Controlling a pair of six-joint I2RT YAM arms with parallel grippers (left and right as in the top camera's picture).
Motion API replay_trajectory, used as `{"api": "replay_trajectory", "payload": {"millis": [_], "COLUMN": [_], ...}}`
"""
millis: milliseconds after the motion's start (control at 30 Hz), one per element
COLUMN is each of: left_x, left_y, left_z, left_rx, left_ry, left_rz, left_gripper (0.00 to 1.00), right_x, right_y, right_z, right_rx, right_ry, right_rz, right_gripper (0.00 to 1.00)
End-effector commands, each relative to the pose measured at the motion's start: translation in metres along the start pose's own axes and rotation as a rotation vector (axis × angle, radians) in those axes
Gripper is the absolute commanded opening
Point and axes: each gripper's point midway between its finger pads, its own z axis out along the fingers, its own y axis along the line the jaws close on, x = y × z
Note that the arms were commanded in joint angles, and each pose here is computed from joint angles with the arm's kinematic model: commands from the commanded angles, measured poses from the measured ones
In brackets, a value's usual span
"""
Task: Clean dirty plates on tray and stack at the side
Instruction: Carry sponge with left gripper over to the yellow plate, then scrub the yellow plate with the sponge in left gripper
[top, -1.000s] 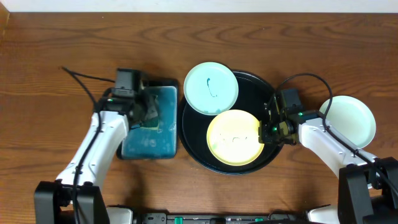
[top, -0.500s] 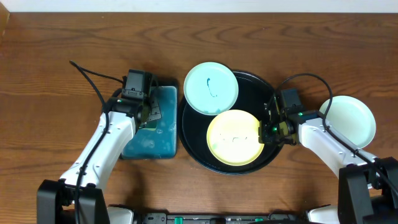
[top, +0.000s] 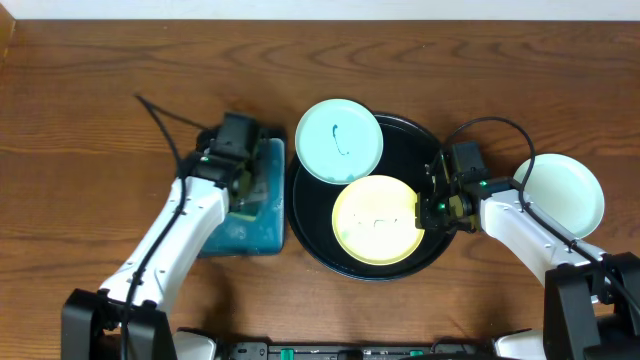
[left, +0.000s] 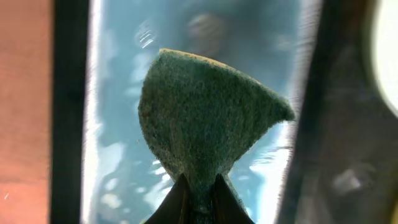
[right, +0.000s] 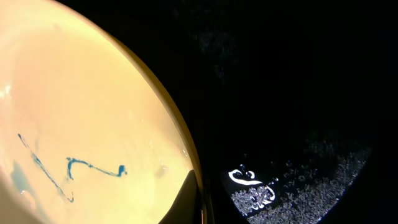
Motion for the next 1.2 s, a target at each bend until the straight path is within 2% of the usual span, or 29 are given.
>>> {"api": "replay_trajectory", "payload": {"millis": [0,167,367,467,700,867,1167], "left_x": [-0.018,-0.009,0.005,0.02,0.058,0.085,0.104], "left_y": [-0.04,-0.096,-0.154,-0.181,-0.225,-0.262,-0.282], "left_z": [-0.022,-0.035,-0.036,-0.03,-0.005,0.0,0.019], "left_rx": [0.077,0.219,0.366,0.432,0.476,0.564,0.573], "left_ry": [-0.067,-0.088,-0.077,-0.035,0.055,0.087,0.101], "left_rz": [0.097,0.197,0.193,0.238,0.285,0.363,0.393], "left_gripper": [0.08,0.08,0.08,0.08,0.08,0.08,0.08], "right_x": [0.001,0.001,0.002,0.004,0.005,0.007,0.01], "right_y": [0.003,0.003,0.002,0.002,0.001,0.001,0.0], "right_z": [0.003,0.003,0.003,0.003,0.003,0.003,0.003], "right_rx": [0.002,0.003,0.004,0.006,0.008,0.01,0.014], "right_ry": [0.002,0.002,0.007,0.014,0.017,0.024,0.035], "right_rz": [0.013,0.013,0.013,0.015,0.016,0.018,0.021], "right_gripper": [0.01,0.01,0.01,0.01,0.01,0.01,0.01]}}
